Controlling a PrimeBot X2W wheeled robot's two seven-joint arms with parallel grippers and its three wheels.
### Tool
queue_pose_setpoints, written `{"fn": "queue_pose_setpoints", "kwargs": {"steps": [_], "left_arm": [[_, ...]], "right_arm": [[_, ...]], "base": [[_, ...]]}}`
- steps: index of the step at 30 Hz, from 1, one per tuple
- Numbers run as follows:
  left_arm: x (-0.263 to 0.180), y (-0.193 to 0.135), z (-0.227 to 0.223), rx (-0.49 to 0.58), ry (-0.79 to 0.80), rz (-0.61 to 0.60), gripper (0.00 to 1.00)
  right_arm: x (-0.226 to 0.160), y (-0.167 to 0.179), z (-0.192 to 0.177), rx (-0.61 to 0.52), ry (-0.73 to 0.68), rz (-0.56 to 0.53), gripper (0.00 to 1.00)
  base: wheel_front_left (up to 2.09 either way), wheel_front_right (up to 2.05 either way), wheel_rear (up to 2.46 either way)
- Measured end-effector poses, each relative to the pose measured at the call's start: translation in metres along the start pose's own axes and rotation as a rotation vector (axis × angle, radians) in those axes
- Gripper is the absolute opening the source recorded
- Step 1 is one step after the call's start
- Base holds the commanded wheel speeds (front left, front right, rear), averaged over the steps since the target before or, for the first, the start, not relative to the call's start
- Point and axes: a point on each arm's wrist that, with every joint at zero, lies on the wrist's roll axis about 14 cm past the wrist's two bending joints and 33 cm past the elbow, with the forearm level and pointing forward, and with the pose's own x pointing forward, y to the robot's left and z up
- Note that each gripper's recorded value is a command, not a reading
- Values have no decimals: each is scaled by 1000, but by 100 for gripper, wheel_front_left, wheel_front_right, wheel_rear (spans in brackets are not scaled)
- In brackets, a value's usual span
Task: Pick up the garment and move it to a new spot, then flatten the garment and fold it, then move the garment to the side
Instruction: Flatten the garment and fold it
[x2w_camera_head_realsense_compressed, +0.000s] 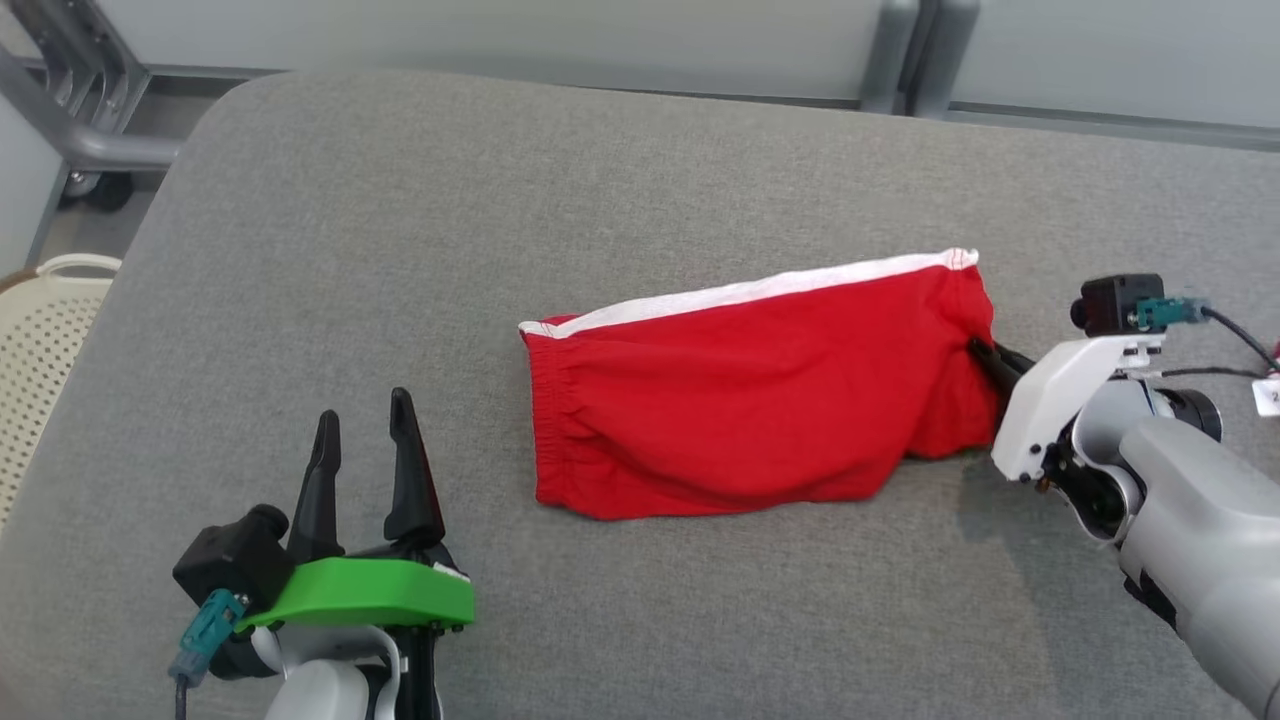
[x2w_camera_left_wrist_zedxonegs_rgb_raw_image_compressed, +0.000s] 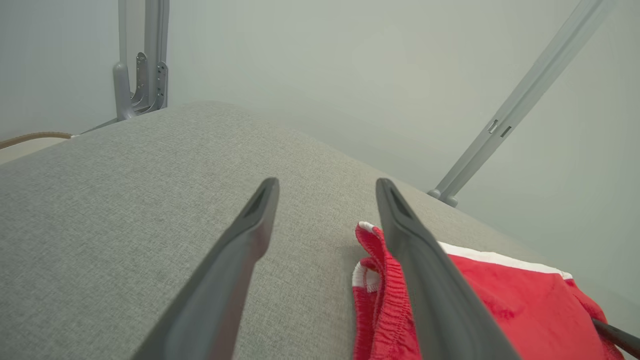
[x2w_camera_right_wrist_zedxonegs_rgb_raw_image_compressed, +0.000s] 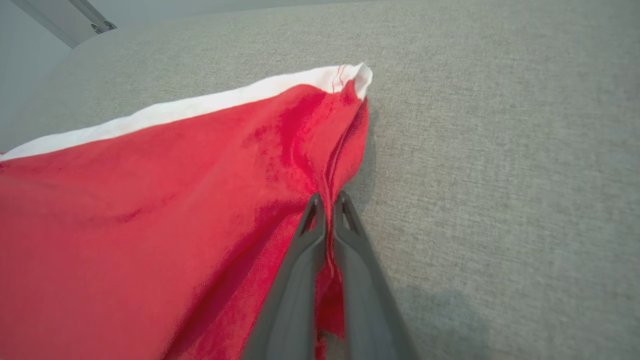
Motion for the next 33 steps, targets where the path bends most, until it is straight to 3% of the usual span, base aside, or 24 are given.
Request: {"fn": "queue_pose_setpoints", "kwargs": {"steps": [17,25,33], "left_arm": [[-9,-56,-1,-25,31,-175,100],[-10,-62,-2,-32,35,-192,100],[-10,-59,-3,-36,41,-182,100]], "right_arm": [[-100,-67,-28,112,-78,-205,0],[-112,-82,-27,150,-108,-259,0],[-105,-71,-14,219,-168,-224,0]], "base": [[0,0,0],[0,0,0],[0,0,0]]}}
